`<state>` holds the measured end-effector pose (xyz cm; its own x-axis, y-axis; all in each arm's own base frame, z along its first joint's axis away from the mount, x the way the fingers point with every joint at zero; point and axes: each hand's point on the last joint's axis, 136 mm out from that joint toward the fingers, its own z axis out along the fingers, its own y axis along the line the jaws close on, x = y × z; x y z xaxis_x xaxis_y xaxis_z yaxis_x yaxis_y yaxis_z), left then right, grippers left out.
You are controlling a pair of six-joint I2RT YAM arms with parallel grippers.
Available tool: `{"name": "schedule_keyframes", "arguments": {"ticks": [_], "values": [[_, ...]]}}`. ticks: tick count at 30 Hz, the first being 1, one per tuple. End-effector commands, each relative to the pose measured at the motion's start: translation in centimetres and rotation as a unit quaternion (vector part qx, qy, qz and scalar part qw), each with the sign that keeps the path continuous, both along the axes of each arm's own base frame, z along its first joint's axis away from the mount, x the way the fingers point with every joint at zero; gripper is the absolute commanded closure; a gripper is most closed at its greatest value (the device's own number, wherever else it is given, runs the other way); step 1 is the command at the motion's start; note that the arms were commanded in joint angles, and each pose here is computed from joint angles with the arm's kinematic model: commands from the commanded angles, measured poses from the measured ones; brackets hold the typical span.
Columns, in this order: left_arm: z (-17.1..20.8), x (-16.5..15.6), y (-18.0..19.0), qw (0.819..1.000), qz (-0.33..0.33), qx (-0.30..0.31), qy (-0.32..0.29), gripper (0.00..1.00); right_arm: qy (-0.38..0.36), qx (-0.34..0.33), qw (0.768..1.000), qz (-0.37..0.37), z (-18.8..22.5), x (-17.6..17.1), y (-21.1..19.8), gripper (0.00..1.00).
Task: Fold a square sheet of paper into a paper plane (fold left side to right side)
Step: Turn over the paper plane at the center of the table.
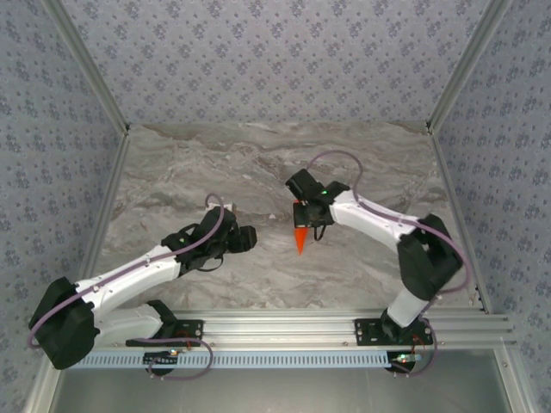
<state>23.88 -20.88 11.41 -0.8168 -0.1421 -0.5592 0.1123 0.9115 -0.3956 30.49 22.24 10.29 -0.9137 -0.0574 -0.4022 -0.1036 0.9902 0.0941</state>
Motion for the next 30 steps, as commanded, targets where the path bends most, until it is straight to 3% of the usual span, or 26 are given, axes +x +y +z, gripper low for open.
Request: {"name": "schedule_keyframes", "arguments": {"ticks": [1, 5, 9, 10, 14, 16, 21, 27, 30], "values": [[1.1, 0.3, 0.8, 1.0, 0.01, 0.009, -0.017, 0.28, -0.018, 0.077, 0.996, 0.038, 2.5, -0.9, 1.0, 1.0], [1.4, 0.4, 1.3, 0.999, 0.02, 0.014, -0.024, 0.28, -0.032, 0.203, 0.976, 0.076, 3.5, -1.6, 2.5, 1.0], [1.6, 0.5, 1.5, 0.999, 0.024, 0.015, -0.027, 0.27, 0.006, 0.275, 0.961, 0.034, -0.7, -1.9, 1.2, 1.0], [1.6, 0.5, 1.5, 0.999, 0.025, 0.015, -0.027, 0.27, 0.013, 0.272, 0.962, 0.021, -1.9, -1.8, 0.3, 1.0], [2.0, 0.5, 1.4, 0.999, 0.023, 0.013, -0.028, 0.27, 0.031, 0.215, 0.976, -0.006, -4.1, -1.9, -3.3, 0.69], [2.3, 0.6, 1.4, 0.999, 0.022, 0.014, -0.031, 0.25, 0.03, 0.16, 0.987, -0.006, -3.7, -2.0, -5.0, 0.6], [3.3, 1.0, 1.3, 0.999, 0.021, 0.012, -0.046, 0.16, 0.025, 0.099, 0.994, 0.024, -0.8, -3.1, -6.5, 0.55], [4.8, 1.5, 1.7, 0.997, 0.036, -0.011, -0.071, 0.05, 0.083, 0.118, 0.985, 0.093, -1.7, -6.3, -5.9, 0.39], [5.0, 1.7, 2.0, 0.996, 0.042, -0.014, -0.075, 0.04, 0.105, 0.169, 0.975, 0.102, -2.3, -6.8, -5.5, 0.39]]}}
